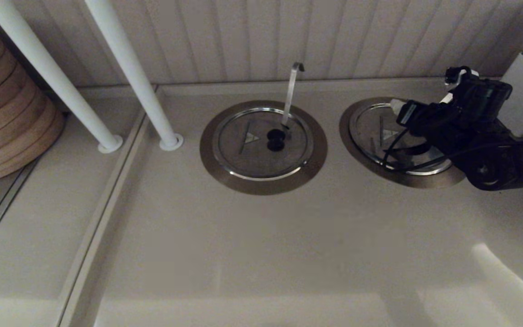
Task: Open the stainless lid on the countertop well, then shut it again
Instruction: Open the lid
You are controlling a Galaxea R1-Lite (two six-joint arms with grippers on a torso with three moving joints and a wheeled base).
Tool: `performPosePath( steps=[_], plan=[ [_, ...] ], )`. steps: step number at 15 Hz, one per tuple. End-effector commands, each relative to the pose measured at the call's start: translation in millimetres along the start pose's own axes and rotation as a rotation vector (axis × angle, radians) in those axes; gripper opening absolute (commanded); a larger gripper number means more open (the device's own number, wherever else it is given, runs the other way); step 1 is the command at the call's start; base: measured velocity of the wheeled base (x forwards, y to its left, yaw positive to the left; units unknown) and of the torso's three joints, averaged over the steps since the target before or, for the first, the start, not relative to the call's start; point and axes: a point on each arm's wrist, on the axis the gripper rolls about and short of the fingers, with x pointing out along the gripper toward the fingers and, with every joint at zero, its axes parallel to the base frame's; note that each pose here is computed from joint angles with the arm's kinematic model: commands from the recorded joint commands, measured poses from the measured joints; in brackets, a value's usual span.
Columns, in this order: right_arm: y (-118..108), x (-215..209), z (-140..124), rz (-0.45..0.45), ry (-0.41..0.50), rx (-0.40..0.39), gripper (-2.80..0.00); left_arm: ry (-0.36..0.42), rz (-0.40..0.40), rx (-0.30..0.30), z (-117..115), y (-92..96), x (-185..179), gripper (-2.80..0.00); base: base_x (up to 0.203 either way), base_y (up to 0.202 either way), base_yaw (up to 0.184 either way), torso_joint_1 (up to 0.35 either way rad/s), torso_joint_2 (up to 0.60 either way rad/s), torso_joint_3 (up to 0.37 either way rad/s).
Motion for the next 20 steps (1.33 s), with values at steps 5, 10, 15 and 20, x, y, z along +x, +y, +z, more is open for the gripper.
performPosePath(
  steps=[5, 10, 15, 20],
  plan=[
    [16.7, -7.5, 6.4, 0.025, -0.019, 0.004, 0.0, 0.0, 0.001, -0.001, 0.0, 0.0, 0.0, -2.8, 0.0, 0.0, 0.0, 0.0, 0.0, 0.0],
    [29.9, -11.9, -0.6, 0.036, -0.002, -0.001, 0.0, 0.0, 0.001, -0.001, 0.0, 0.0, 0.0, -2.8, 0.0, 0.0, 0.0, 0.0, 0.0, 0.0],
    [46.1, -18.8, -15.9, 0.073, -0.027, -0.046, 0.0, 0.0, 0.001, -0.001, 0.0, 0.0, 0.0, -2.8, 0.0, 0.0, 0.0, 0.0, 0.0, 0.0],
    [58.6, -21.2, -30.6, 0.08, 0.0, -0.062, 0.0, -0.001, 0.001, -0.001, 0.1, 0.0, 0.0, -2.8, 0.0, 0.0, 0.0, 0.0, 0.0, 0.0]
  ],
)
